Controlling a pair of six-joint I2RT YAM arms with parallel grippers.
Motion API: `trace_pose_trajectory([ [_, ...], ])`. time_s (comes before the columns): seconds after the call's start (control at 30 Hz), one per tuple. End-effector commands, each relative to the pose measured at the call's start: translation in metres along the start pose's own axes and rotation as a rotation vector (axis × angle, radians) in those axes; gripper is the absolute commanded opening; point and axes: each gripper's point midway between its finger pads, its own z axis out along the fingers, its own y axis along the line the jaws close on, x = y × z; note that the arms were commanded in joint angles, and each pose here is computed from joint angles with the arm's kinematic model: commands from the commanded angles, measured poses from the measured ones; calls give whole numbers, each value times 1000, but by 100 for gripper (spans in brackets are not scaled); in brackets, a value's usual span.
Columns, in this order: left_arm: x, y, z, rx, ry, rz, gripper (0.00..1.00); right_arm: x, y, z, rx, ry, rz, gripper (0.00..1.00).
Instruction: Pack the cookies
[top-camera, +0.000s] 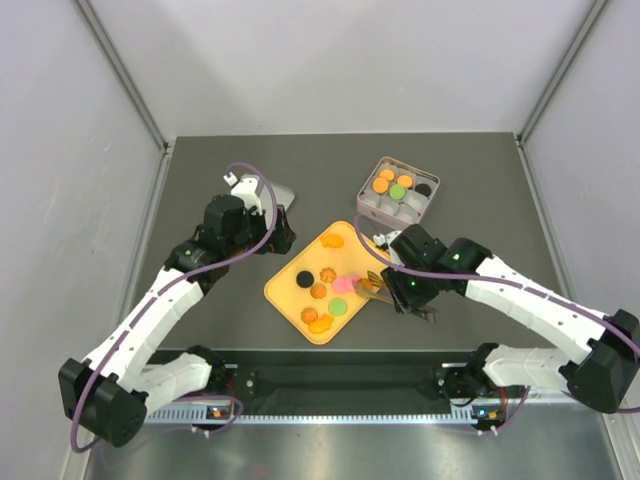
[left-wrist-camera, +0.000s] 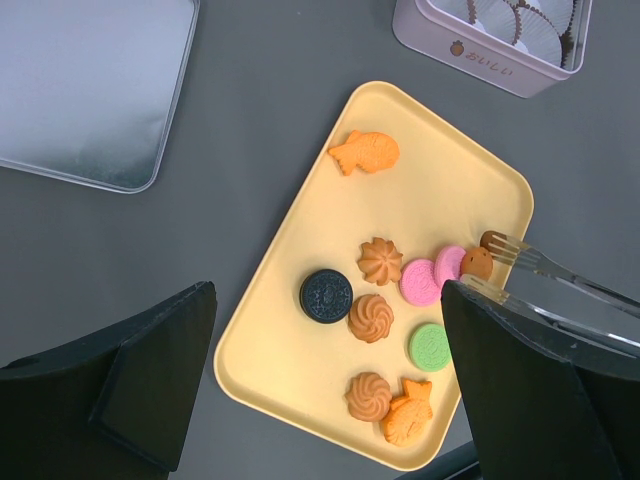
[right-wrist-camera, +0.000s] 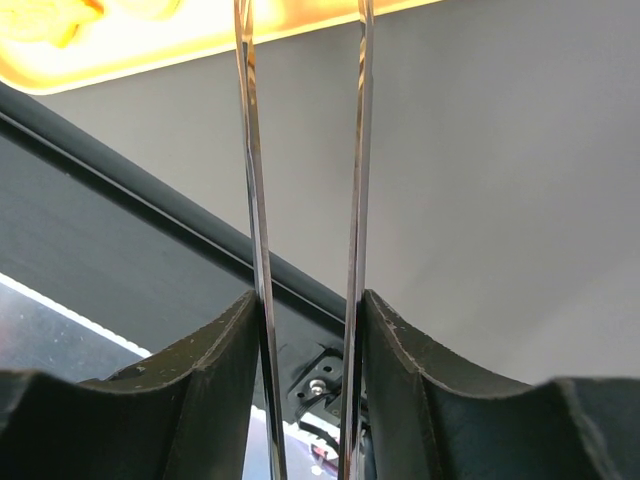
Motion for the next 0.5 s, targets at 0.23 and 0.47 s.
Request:
trace_pose_trajectory([
  [0.23,-8,-3,-4,17,-32,3,99,-23,2,-14,20,-78,-17,40],
  [0.47,-8,-3,-4,19,-32,3,99,-32,3,-24,19,-116,-5,39],
])
